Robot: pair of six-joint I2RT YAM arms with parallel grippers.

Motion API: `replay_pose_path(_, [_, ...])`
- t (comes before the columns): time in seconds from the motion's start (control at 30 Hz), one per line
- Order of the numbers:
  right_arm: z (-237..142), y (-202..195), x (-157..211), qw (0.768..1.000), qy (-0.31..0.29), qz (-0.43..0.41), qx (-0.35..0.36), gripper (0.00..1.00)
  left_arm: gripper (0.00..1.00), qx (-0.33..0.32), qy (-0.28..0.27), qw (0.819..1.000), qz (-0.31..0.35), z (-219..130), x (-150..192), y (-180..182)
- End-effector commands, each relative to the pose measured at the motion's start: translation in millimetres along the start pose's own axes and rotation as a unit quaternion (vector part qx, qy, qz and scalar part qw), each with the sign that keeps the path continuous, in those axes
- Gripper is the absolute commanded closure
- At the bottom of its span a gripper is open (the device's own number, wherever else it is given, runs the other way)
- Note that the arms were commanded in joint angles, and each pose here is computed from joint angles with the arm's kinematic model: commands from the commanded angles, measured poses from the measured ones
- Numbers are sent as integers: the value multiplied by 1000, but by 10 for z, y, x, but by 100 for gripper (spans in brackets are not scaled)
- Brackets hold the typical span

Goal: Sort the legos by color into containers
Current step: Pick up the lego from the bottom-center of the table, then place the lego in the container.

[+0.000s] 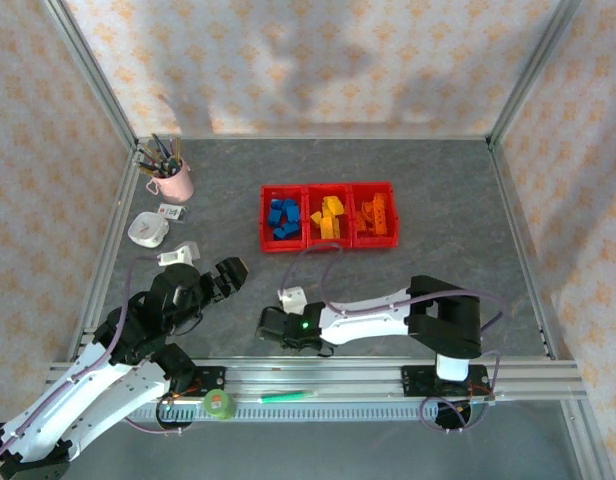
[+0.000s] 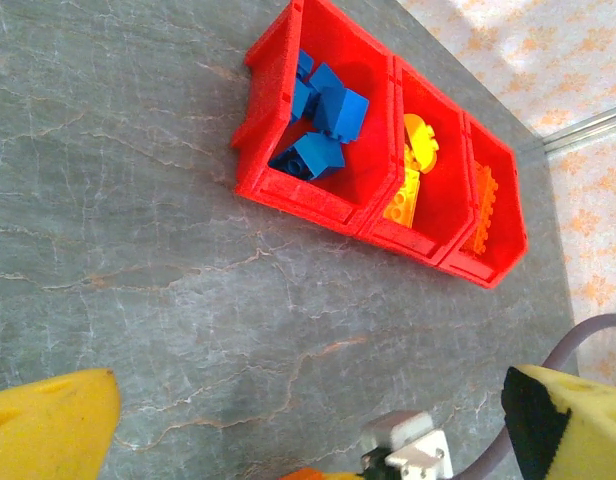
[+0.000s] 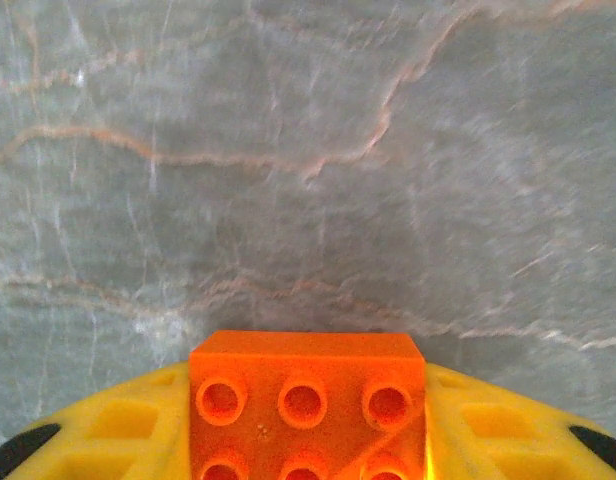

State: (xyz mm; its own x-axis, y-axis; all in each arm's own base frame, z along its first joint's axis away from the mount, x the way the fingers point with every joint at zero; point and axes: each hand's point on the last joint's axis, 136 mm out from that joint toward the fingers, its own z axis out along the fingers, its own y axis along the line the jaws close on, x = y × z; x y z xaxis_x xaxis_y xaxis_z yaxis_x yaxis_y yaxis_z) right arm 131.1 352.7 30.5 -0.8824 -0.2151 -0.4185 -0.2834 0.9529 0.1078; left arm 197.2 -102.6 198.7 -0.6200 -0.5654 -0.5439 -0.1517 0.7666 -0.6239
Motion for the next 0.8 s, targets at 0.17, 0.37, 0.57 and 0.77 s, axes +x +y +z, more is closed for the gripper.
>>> replay_pose_path(0.17, [-492,-611,-894,994,-90,66,8,54,1,20,-14,1000,14,68,-129,-240])
replay_pose_path(0.37, [-744,-1365,-1608,981,-147,122,32,52,1,40,-17,999,32,242,-185,-474])
replay_pose_path(0.57, [-766,-1992,-2173,967,-182,169,47,51,1,58,-30,997,45,426,-260,-679])
replay_pose_path(0.77, [-502,-2369,-2557,966,-172,178,74,50,1,59,-35,996,53,612,-275,-774])
